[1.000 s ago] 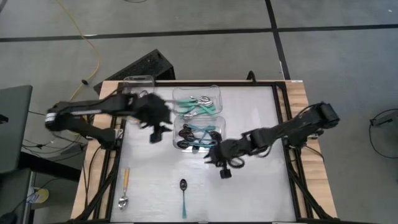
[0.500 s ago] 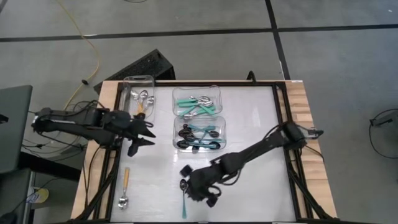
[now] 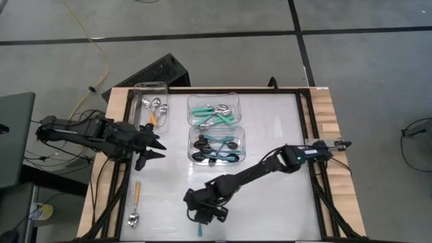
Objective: Sort silverware by color (type)
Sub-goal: Put the blue spoon into the bottom transparent bin
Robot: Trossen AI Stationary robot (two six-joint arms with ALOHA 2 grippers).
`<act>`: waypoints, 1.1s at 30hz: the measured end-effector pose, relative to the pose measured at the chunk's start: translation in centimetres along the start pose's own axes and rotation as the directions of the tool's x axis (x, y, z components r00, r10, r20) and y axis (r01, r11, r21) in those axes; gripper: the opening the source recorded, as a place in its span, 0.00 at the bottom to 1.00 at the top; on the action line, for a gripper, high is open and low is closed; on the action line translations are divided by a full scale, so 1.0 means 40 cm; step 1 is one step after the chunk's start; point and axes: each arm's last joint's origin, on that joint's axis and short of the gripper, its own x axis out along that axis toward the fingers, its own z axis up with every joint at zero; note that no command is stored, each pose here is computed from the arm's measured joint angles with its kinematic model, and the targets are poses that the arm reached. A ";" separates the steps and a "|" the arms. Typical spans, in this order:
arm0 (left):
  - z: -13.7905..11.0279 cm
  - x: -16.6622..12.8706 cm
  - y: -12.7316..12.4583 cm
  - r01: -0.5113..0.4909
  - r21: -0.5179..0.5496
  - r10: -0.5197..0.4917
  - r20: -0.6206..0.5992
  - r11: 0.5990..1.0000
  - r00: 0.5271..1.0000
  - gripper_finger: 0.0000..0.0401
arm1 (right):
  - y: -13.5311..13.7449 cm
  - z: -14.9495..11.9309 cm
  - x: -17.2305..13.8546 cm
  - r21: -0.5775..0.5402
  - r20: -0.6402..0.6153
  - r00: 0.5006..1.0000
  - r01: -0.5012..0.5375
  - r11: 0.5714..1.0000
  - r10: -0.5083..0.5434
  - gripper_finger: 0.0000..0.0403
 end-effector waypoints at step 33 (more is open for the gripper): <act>0.001 0.000 0.003 -0.037 -0.076 0.038 0.012 0.996 0.999 0.34 | -0.021 -0.039 0.068 -0.314 -0.036 0.999 -0.026 0.949 0.016 0.27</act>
